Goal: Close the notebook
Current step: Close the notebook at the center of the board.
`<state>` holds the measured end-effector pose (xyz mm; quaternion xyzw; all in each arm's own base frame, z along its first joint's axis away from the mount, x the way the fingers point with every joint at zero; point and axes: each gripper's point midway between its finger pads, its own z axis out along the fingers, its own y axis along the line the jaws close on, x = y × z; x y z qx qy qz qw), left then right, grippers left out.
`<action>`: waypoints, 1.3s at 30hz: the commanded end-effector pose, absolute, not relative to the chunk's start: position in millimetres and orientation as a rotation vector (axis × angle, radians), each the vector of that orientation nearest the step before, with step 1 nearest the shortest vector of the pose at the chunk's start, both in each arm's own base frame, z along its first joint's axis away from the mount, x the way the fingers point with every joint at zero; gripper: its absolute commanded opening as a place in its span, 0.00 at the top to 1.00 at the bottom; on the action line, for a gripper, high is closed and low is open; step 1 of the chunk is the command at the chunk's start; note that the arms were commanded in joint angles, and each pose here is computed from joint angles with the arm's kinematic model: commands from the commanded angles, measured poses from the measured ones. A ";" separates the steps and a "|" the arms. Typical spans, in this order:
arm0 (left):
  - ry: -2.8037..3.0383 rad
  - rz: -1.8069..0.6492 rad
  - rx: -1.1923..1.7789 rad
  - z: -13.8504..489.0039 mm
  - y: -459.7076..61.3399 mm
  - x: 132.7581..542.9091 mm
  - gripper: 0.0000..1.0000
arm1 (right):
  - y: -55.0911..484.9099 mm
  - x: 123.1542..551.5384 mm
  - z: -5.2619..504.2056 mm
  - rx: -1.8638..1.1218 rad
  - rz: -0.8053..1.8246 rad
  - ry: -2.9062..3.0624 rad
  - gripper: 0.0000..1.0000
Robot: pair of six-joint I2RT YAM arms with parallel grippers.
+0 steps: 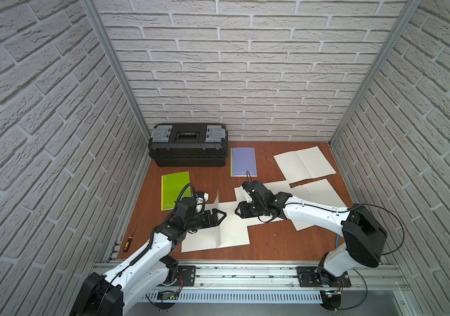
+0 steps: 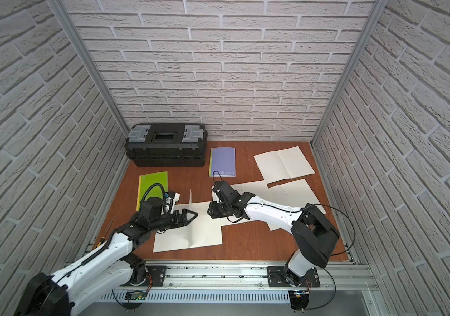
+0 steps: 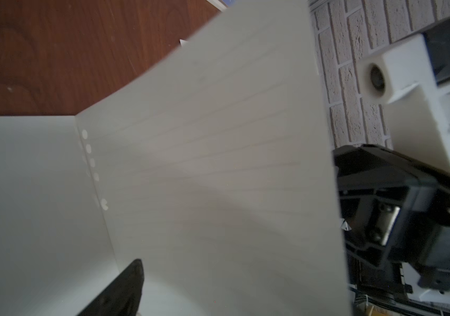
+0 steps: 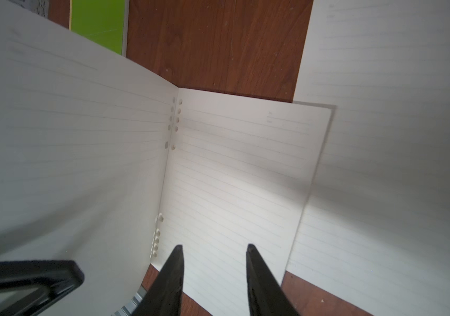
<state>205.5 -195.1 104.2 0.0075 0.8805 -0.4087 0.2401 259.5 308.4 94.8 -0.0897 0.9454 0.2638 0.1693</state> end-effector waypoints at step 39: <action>2.415 -0.643 -0.458 85.6 -91.2 209.3 0.14 | 343.4 266.6 127.4 -0.392 0.926 2.594 0.60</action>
